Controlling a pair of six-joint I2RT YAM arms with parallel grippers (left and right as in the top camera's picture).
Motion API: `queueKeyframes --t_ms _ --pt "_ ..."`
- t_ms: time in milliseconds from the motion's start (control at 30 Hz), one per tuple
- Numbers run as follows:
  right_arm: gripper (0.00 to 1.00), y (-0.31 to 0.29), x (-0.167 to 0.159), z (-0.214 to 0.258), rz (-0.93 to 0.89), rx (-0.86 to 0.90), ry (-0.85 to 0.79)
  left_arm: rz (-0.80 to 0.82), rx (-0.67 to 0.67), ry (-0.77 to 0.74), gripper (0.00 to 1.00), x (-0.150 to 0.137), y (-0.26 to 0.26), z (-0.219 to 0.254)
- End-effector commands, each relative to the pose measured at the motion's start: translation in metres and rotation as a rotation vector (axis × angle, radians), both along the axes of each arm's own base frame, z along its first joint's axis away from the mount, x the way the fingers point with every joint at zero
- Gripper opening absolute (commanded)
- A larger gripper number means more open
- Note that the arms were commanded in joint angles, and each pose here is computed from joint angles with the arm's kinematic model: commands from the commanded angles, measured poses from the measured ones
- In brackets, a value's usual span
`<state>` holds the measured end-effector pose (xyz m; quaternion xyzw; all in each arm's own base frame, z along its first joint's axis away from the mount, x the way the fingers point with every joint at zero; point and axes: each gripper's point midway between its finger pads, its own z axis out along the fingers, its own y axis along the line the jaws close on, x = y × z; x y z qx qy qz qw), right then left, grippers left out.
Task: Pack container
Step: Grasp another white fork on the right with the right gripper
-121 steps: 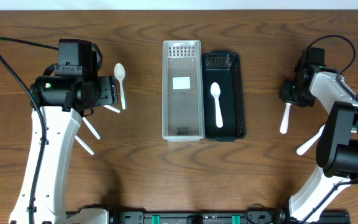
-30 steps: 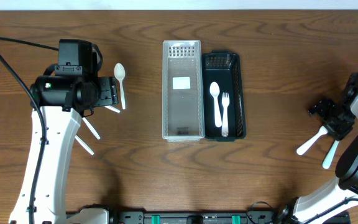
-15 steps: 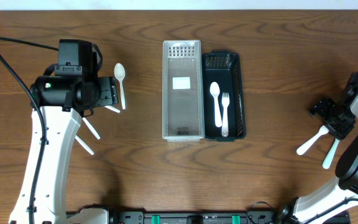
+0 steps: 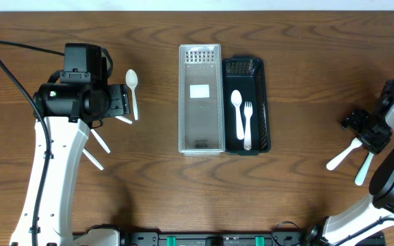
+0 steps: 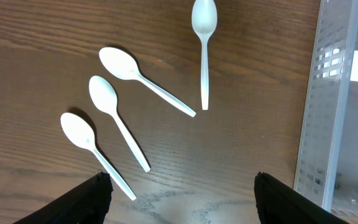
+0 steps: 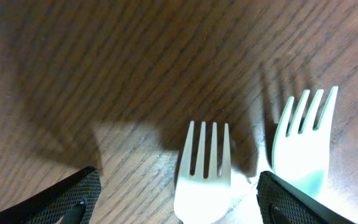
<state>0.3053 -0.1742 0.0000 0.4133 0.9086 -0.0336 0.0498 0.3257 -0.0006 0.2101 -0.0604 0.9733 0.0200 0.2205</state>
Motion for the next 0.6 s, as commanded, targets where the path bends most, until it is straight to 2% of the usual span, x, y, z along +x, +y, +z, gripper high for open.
queueKeyframes --t_ms 0,300,567 --pt "0.84 0.0004 -0.0100 -0.0110 0.008 -0.008 0.033 0.012 0.007 -0.019 0.75 0.0013 0.0029 0.0071" --pt "0.84 0.0028 -0.0137 -0.0159 0.008 -0.003 0.037 0.012 0.007 -0.019 0.75 0.0013 0.0029 0.0071" --pt "0.73 0.0046 -0.0132 -0.0160 0.020 0.006 0.035 0.012 0.007 -0.019 0.76 0.0013 0.0029 0.0071"
